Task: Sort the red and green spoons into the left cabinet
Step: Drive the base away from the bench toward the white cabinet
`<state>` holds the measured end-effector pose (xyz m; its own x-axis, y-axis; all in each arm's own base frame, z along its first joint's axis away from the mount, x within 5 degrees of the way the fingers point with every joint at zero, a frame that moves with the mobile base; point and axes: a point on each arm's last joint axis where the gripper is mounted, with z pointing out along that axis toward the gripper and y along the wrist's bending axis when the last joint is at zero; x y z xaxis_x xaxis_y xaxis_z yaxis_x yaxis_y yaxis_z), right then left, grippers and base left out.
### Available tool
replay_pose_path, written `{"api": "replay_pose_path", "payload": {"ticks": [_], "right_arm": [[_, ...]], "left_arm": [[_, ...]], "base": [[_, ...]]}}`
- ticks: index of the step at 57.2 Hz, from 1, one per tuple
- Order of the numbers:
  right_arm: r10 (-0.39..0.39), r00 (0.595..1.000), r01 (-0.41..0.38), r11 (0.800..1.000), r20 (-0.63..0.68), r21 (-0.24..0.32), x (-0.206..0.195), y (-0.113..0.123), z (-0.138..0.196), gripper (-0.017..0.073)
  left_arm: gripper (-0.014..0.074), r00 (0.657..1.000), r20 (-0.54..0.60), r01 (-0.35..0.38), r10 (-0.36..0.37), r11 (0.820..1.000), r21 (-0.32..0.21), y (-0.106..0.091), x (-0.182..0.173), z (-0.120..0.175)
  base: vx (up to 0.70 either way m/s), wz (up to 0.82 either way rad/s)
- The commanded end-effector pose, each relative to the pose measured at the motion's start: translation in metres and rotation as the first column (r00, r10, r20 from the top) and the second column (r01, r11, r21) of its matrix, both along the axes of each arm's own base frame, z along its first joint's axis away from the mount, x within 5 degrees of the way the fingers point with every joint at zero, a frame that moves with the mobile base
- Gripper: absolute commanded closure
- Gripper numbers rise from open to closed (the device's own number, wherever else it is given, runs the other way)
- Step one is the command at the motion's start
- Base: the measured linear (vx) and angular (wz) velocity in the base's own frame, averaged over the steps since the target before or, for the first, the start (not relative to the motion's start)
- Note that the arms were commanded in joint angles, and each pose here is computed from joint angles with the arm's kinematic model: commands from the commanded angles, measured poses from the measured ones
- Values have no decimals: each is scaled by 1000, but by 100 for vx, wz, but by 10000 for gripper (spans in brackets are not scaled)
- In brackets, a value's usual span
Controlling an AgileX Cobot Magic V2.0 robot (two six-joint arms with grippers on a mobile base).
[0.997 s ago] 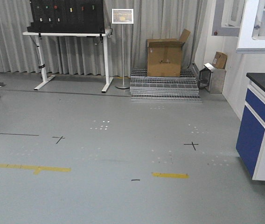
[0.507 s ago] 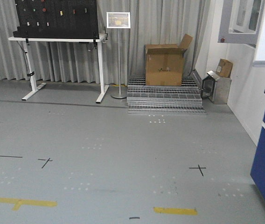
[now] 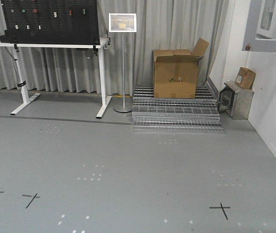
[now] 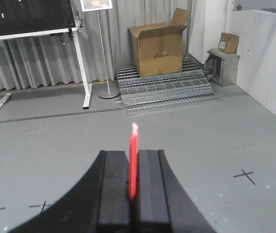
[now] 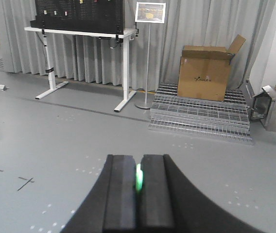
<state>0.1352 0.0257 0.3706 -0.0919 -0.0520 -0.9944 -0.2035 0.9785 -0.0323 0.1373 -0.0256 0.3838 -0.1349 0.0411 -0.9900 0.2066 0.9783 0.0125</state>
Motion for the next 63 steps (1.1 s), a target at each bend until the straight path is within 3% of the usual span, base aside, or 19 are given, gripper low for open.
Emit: {"api": "replay_pose_path", "payload": {"ticks": [1,63], "right_arm": [[-17,993,17,1000,115,7,-1,-2,18,564],[-17,993,17,1000,114,7,-1,-2,18,564]], "left_arm": [[594,996,93,-6,9,999,-36,0,-1,16],[594,996,90,-5,8,999,-35,0,-1,16]], "base": [[66,-9],[63,-5]]}}
